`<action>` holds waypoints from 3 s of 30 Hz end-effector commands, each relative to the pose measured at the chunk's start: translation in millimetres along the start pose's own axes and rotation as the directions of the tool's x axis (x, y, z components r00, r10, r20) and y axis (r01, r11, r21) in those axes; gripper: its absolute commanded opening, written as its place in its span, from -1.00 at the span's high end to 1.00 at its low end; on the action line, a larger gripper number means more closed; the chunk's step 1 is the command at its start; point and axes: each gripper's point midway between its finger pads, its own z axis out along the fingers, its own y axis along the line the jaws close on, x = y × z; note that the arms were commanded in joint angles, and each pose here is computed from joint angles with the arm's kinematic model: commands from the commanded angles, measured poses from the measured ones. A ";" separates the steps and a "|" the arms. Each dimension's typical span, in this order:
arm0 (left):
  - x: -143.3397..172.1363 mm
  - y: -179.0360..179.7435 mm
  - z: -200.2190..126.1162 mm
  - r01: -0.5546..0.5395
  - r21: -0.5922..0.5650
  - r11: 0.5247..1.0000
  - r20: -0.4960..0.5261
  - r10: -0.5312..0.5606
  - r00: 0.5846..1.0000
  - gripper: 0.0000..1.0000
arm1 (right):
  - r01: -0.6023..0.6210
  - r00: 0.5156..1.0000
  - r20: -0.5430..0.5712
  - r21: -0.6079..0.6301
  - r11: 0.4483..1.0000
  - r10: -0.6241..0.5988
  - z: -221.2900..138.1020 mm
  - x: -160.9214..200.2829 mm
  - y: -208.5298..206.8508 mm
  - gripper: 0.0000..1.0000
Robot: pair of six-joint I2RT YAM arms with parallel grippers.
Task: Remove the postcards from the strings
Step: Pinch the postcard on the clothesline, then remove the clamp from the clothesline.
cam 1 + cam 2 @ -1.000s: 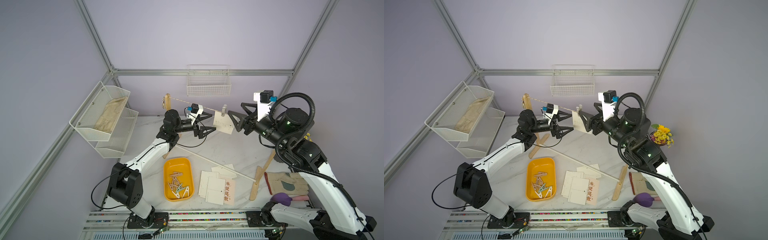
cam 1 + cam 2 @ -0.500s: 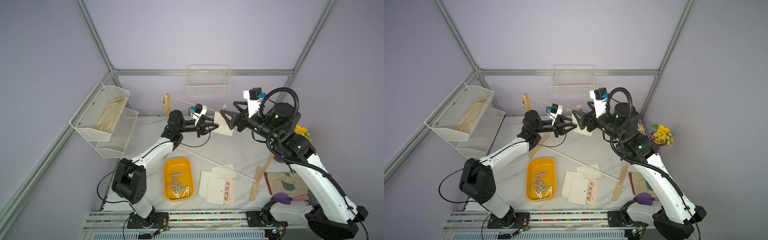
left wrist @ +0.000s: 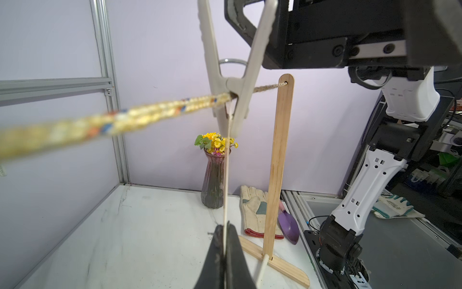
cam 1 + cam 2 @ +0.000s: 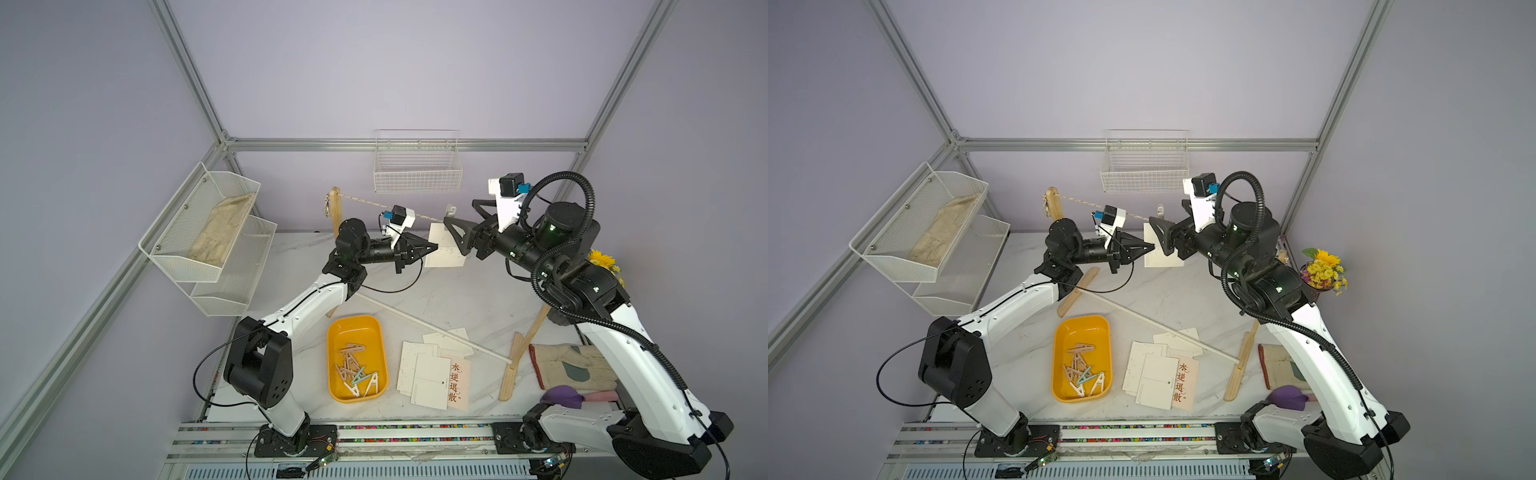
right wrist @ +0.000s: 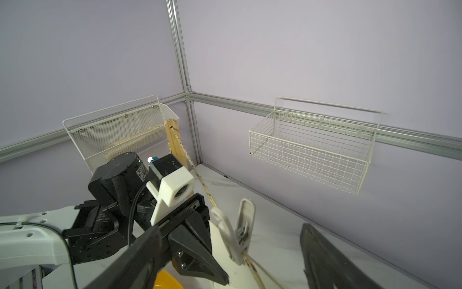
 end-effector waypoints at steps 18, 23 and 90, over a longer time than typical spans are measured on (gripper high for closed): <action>-17.7 2.1 5.5 0.023 0.065 0.998 -0.024 -0.022 0.999 1.00 | -0.012 1.000 -0.020 -0.298 0.955 0.007 26.8 17.8 8.7 -0.41; -18.3 4.7 5.6 0.042 0.065 0.997 -0.022 -0.041 0.999 1.00 | -0.008 1.000 -0.014 -0.319 0.948 0.003 28.0 19.5 10.1 -0.15; 0.3 -61.9 -49.5 0.037 -0.093 0.995 -0.056 -0.042 0.998 1.00 | 0.101 0.905 0.421 -0.069 0.993 -0.063 -18.0 -103.4 -13.3 0.53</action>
